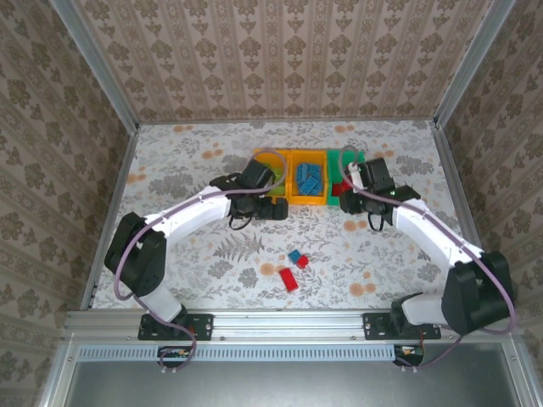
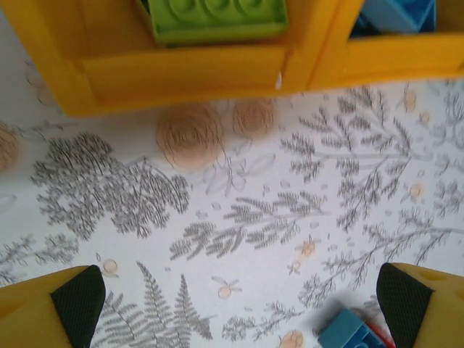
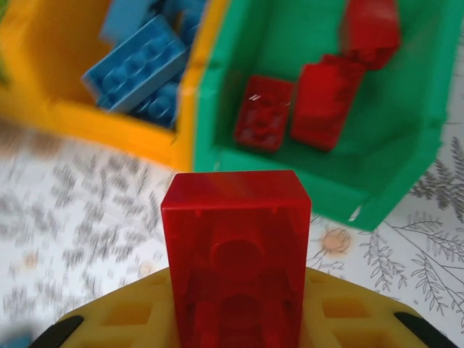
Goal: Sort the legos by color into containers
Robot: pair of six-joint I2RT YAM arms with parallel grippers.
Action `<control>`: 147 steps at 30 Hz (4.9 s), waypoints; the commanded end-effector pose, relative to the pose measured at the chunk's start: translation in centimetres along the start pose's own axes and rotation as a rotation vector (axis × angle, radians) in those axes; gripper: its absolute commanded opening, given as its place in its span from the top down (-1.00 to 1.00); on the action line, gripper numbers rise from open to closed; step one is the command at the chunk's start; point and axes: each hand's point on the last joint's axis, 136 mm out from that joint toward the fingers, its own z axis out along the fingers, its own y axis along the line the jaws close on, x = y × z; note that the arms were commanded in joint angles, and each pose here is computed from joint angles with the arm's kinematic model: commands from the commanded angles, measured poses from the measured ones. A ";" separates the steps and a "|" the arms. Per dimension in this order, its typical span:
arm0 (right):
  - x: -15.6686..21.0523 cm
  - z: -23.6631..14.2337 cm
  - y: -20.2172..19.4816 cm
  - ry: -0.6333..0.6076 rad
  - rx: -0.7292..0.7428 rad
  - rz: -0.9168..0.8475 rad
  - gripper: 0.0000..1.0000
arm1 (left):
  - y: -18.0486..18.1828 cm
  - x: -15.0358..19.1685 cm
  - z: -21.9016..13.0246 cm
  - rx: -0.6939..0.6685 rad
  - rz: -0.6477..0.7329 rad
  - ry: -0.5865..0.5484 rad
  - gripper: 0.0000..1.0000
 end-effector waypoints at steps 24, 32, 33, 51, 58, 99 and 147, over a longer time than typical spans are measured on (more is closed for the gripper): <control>-7.6 11.2 -4.9 0.209 0.077 0.380 0.06 | -5.5 14.0 -1.0 0.068 0.265 0.269 -1.00; -8.6 10.1 -3.8 0.180 0.014 0.404 -0.47 | -6.4 16.9 -0.8 0.076 0.174 0.399 -1.00; -8.9 9.8 -3.5 0.168 -0.002 0.407 -0.50 | -6.7 17.1 -0.9 0.083 0.180 0.404 -1.00; -12.9 1.5 -0.7 -0.080 -0.177 0.390 -0.80 | -7.1 18.2 1.6 -0.066 -0.072 0.521 -0.84; -10.4 -0.2 -1.6 -0.095 -0.125 0.327 -0.84 | -7.2 18.4 3.5 -0.116 -0.125 0.567 -0.66; 1.5 -2.4 -3.5 -0.076 -0.019 0.362 -0.78 | -10.0 -4.6 -3.7 -0.100 0.244 0.039 0.43; 11.4 -1.6 9.3 0.088 -0.331 0.064 -0.62 | -23.6 -20.5 0.5 0.722 0.137 -0.291 -1.00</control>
